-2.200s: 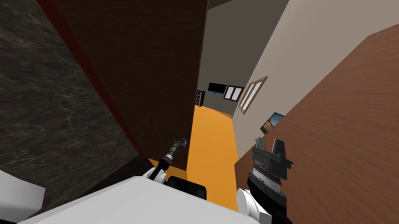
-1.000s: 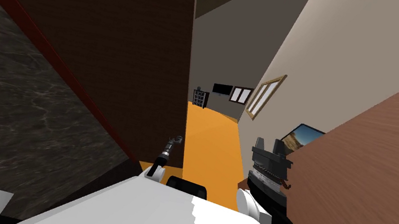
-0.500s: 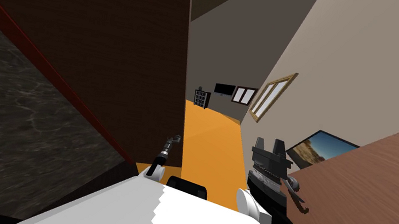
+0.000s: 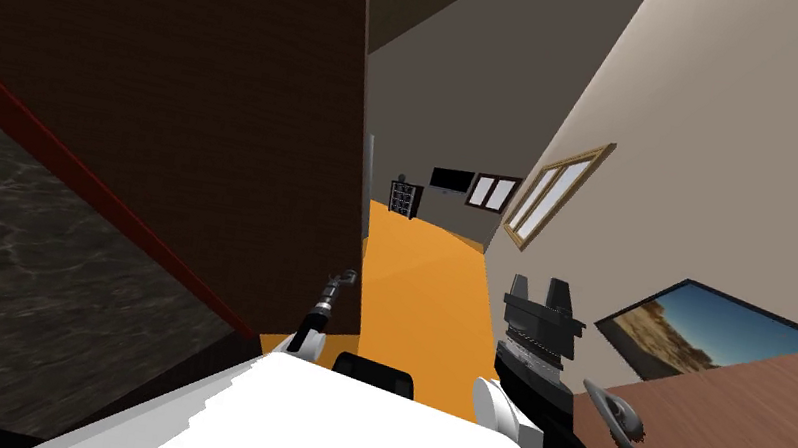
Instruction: Push the door open
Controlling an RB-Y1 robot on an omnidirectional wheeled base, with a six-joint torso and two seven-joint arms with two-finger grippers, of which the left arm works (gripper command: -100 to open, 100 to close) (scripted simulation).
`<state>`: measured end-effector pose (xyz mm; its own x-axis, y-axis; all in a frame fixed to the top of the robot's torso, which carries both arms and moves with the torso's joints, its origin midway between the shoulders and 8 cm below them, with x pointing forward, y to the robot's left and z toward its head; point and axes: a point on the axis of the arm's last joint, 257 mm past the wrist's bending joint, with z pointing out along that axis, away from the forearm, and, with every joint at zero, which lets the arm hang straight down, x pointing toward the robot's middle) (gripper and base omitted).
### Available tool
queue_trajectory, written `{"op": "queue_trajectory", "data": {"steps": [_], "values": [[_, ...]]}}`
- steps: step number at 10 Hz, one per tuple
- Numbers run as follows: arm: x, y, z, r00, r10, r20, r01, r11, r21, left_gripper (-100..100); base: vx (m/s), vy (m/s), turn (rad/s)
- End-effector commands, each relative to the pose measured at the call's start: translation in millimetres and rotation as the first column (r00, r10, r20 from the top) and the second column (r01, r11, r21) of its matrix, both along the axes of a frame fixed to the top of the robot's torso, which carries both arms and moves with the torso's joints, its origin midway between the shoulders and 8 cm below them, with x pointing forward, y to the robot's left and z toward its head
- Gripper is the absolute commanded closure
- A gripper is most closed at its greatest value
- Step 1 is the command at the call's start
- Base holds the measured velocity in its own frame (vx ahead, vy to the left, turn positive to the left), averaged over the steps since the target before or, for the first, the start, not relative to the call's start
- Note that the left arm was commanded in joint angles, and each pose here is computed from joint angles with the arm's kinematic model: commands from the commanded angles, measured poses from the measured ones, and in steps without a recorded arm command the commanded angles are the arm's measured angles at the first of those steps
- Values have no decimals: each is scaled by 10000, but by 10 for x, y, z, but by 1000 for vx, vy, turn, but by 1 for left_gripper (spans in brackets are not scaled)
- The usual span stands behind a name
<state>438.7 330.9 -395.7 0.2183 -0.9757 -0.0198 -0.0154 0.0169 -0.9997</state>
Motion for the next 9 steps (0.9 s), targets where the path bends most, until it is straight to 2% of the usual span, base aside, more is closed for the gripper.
{"op": "queue_trajectory", "data": {"steps": [1,6,7,8,9], "values": [[10,90,58,9996,240,133,-241,9997,34,100,181,-62,51],[-50,272,47,9959,890,151,-888,9960,-135,100,190,-61,63],[-73,308,29,9960,889,91,-888,9960,-68,100,70,-19,44],[-99,440,50,9935,1130,130,-1130,9936,0,100,109,-25,48],[-106,466,53,9929,1184,134,-1184,9930,9,100,165,-29,44]]}}
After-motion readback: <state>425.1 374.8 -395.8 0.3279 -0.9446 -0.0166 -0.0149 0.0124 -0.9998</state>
